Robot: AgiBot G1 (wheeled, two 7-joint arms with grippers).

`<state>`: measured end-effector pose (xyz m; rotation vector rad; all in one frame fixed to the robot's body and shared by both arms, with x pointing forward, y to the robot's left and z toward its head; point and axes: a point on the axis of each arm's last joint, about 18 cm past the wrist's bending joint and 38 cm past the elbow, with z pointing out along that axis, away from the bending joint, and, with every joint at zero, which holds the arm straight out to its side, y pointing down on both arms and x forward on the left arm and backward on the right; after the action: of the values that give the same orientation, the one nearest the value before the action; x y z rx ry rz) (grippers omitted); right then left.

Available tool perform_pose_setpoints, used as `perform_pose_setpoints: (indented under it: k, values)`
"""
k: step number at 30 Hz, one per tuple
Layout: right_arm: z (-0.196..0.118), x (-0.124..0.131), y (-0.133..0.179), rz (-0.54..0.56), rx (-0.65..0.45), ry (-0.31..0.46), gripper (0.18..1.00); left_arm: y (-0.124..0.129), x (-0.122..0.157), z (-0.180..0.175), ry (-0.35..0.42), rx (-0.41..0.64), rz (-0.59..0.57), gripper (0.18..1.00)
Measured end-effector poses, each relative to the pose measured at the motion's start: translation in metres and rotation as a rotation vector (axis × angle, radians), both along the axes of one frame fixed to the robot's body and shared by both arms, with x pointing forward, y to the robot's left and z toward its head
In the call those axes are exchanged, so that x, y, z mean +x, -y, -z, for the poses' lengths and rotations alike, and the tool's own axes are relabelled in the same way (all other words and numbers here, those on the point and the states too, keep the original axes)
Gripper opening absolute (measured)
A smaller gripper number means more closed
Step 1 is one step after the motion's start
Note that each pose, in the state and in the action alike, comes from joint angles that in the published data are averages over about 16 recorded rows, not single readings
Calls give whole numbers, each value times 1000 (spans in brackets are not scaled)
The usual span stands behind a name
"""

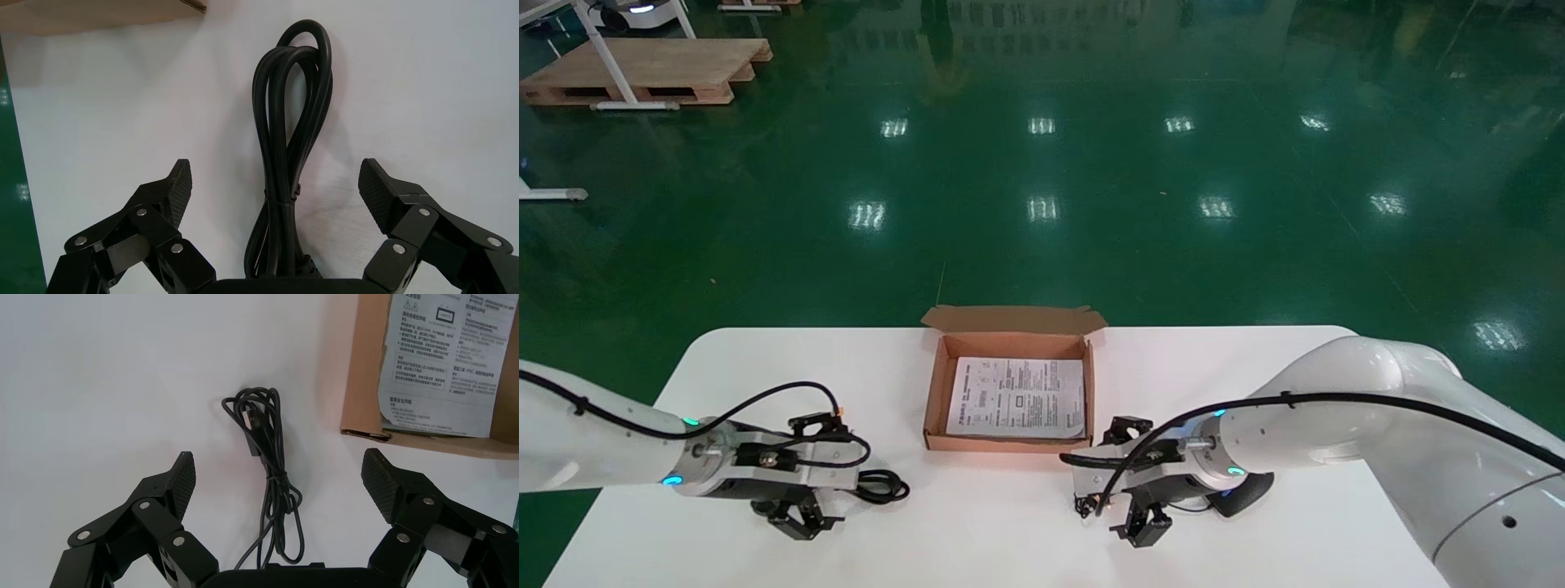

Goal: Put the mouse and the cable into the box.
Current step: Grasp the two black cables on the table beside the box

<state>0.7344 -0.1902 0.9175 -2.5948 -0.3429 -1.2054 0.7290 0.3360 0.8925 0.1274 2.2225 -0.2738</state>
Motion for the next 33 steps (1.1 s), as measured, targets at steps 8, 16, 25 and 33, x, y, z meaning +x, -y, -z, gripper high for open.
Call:
perform_pose_setpoints:
  k: [8,16,25,33]
  values:
    - [8,9,7,17,-24,1,1001,0,1,0,-1,0,1,1001]
    - [10,12,13,29,-11,1,1001,0,1,0,-1,0,1,1001]
    - [9,13,14,32,5,0,1001,0,1,0,-1,0,1,1001]
    - [9,13,14,31,4,0,993,0,1,0,-1,-1,1,989]
